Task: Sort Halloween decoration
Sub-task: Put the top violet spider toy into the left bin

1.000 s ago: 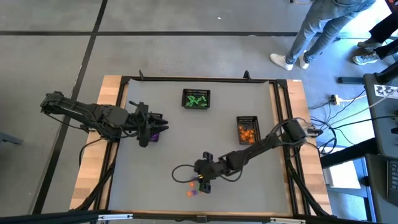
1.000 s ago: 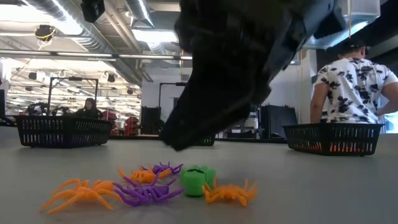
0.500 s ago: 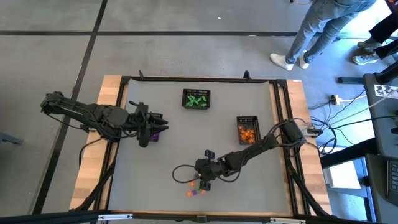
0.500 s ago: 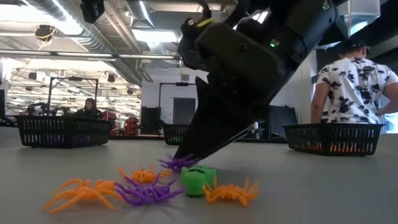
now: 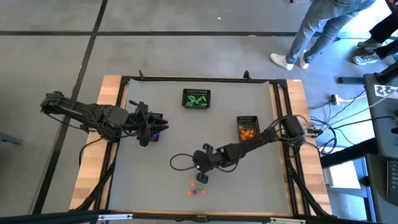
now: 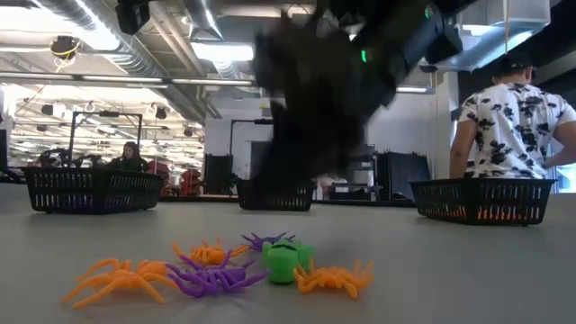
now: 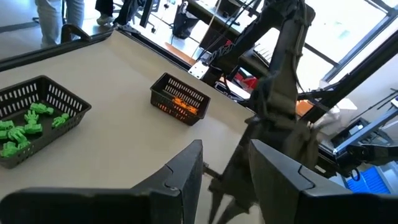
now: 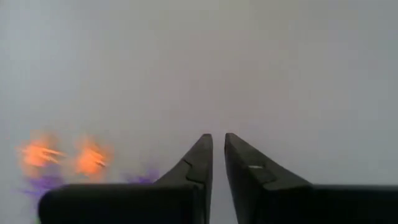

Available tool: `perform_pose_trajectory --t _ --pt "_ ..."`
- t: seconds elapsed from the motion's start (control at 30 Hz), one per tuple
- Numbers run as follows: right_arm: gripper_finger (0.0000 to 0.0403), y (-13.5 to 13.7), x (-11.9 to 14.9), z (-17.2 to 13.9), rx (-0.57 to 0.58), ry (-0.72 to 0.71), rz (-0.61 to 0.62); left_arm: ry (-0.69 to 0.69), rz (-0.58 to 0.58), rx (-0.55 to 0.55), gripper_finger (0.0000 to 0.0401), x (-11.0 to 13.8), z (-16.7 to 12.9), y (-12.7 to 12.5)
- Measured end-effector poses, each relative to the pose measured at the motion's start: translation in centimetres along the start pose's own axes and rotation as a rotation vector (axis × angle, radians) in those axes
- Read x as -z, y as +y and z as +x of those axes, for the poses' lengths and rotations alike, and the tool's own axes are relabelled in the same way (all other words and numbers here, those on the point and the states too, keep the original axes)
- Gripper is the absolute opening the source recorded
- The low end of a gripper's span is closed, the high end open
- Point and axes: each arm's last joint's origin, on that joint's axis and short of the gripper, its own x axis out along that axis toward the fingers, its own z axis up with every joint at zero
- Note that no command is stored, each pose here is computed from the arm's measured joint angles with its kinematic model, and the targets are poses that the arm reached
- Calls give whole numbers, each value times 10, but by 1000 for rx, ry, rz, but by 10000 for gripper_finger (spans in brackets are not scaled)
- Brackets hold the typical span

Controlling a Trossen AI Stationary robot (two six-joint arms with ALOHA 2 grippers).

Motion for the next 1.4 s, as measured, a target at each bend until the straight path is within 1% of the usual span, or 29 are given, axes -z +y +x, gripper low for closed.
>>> perform_pose_trajectory --t 0.1,0.23,0.33,0.4,0.47,0.57,0.73,0.8,1.03,1.3,1.4 --pt "57 7 -8 -8 -69 -39 -27 5 -1 -2 124 0 0 0" --pt "102 16 -1 -9 -117 -5 -55 16 -3 5 124 1 0 0" --pt "143 26 8 -7 -107 8 -79 26 -5 8 124 2 0 0" --pt "165 28 18 -4 -78 46 -98 29 -4 12 124 2 0 0" --pt "181 30 24 0 -65 60 -102 31 -2 15 124 3 0 -1" --pt "191 29 29 3 -32 82 -78 35 0 12 124 3 1 -1" --pt "192 28 31 6 0 77 -73 52 7 1 124 6 6 -1" --pt "187 28 30 6 10 61 -72 66 -6 -3 124 8 9 -2" --pt "142 30 27 8 -15 17 -59 131 -15 2 124 18 20 -6" --pt "116 30 26 8 -23 6 -60 167 -26 -1 124 25 27 -9" --pt "98 30 26 8 -21 9 -61 171 -25 4 124 26 27 -10"
